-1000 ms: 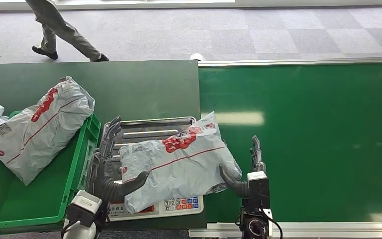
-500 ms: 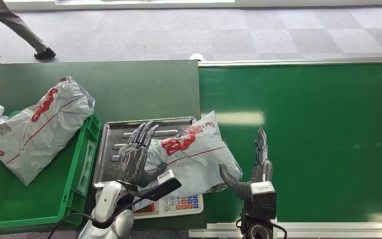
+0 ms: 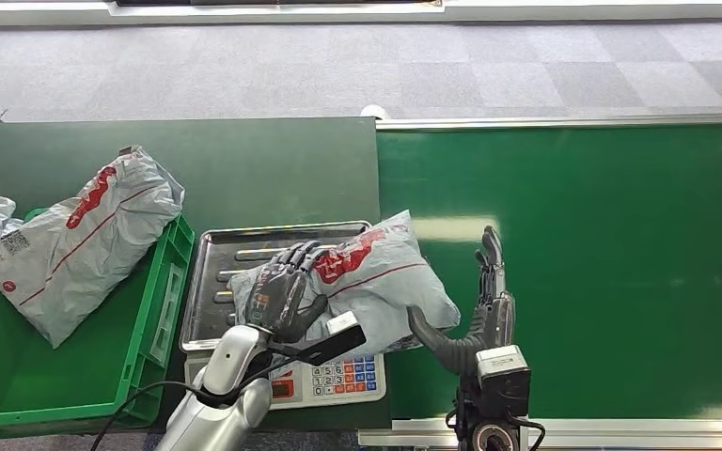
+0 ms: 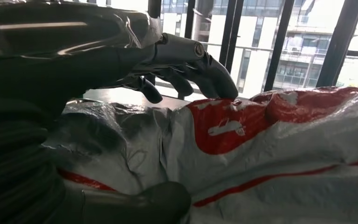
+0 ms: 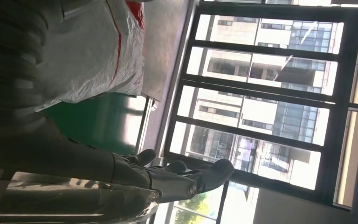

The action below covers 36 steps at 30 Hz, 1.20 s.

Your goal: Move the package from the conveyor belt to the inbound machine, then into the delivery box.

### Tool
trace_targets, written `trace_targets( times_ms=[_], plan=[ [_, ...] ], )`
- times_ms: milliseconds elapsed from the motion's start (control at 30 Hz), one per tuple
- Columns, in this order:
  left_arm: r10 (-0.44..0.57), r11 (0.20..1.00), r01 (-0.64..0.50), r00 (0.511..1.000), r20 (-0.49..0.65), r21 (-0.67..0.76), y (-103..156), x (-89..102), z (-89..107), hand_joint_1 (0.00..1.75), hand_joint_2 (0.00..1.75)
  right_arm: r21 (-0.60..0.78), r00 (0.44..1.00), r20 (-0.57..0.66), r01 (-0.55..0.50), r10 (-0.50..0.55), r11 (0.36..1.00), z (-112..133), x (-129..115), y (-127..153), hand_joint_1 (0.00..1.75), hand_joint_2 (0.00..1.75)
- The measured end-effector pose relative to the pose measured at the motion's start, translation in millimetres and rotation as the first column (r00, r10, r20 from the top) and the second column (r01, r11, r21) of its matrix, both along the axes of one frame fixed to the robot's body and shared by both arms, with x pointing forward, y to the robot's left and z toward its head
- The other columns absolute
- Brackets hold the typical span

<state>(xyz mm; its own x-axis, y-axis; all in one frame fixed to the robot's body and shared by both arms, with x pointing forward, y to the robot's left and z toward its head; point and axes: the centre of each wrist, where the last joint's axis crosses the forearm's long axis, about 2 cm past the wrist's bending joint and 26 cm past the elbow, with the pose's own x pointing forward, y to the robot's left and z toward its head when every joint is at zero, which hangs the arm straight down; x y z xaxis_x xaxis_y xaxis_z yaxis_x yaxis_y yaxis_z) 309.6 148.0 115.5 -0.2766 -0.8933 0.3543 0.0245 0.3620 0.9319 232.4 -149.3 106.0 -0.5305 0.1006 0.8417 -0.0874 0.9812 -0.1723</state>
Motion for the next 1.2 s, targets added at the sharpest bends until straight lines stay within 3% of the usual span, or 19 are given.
trace_targets(
  times_ms=[700,800,867,933,1200],
  plan=[
    [-0.028,0.998,0.027,1.0,-0.009,-0.05,-3.3,1.2,0.1,1.74,1.75,-0.001,1.0,0.001,0.001,-0.001,1.0,0.8,-0.7,0.7,0.0,1.75],
    [-0.058,0.955,0.095,0.989,0.138,-0.282,5.8,-7.5,7.2,1.74,1.75,-0.001,1.0,0.002,0.021,-0.021,1.0,-0.1,-1.2,0.4,0.0,1.75],
    [-0.022,0.86,0.148,0.967,0.254,-0.488,17.7,-15.5,21.8,1.75,1.75,-0.002,0.999,0.006,0.041,-0.04,0.999,-2.2,-1.9,-0.1,0.0,1.75],
    [0.031,0.785,0.173,0.948,0.316,-0.595,28.3,-20.3,36.6,1.75,1.75,-0.003,0.999,0.008,0.052,-0.052,0.999,-4.4,-2.5,-0.3,0.0,1.75],
    [0.214,0.743,0.229,0.809,0.548,-0.628,67.8,-38.8,62.6,1.75,1.75,0.006,0.998,-0.014,0.066,-0.066,0.998,-11.4,-4.8,0.1,0.0,1.75]
  ],
)
